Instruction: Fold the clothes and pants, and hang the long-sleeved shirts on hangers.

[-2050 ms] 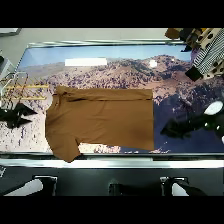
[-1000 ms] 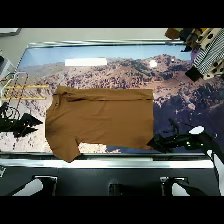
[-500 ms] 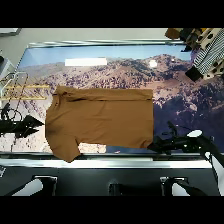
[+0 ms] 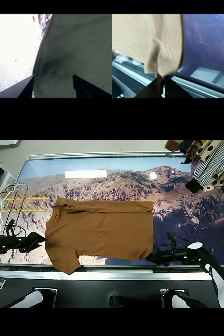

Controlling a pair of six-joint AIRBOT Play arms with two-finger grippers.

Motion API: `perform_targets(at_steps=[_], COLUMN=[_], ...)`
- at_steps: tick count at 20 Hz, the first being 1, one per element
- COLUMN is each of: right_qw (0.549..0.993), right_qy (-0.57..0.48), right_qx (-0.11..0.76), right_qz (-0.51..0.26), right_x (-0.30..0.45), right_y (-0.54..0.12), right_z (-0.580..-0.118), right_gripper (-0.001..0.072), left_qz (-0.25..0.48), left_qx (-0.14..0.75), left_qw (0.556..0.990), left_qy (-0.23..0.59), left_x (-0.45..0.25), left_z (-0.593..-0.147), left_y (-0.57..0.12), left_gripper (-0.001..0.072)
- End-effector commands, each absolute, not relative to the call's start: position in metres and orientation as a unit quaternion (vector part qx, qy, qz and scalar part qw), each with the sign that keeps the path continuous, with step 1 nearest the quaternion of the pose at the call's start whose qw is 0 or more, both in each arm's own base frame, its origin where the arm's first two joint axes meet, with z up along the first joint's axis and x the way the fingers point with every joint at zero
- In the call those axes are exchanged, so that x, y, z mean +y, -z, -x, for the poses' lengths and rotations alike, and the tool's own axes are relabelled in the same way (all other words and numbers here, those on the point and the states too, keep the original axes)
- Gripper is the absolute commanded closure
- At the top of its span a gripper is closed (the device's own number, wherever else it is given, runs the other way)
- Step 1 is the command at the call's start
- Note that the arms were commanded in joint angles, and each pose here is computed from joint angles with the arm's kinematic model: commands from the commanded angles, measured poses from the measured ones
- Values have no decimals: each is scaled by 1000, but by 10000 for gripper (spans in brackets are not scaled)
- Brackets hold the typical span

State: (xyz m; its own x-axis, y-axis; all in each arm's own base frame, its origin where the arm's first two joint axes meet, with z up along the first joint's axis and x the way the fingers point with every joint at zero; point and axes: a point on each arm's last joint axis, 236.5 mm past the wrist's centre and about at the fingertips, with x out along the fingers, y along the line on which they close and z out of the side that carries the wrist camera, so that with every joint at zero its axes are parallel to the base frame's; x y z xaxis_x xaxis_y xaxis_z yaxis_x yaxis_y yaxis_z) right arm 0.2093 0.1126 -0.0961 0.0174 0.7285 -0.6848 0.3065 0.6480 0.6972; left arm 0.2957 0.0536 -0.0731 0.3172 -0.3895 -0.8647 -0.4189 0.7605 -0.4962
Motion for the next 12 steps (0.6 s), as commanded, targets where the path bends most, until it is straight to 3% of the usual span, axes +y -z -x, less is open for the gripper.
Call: perform_targets(at_steps=[1, 9, 12], right_qw=[597, 602, 625], right_qy=[-181, -194, -195], right_qx=[680, 669, 650], right_qz=[-385, -391, -386], right_x=[115, 119, 117], right_y=[93, 88, 82], right_z=[-207, -212, -221], right_gripper=[681, 681, 681], left_qz=[330, 341, 353], left_qx=[598, 619, 621], left_qw=[730, 707, 700], left_qy=[-13, -17, -10], left_x=[56, 52, 45], left_z=[-287, -281, -284], left_y=[85, 100, 104], left_gripper=[165, 174, 174])
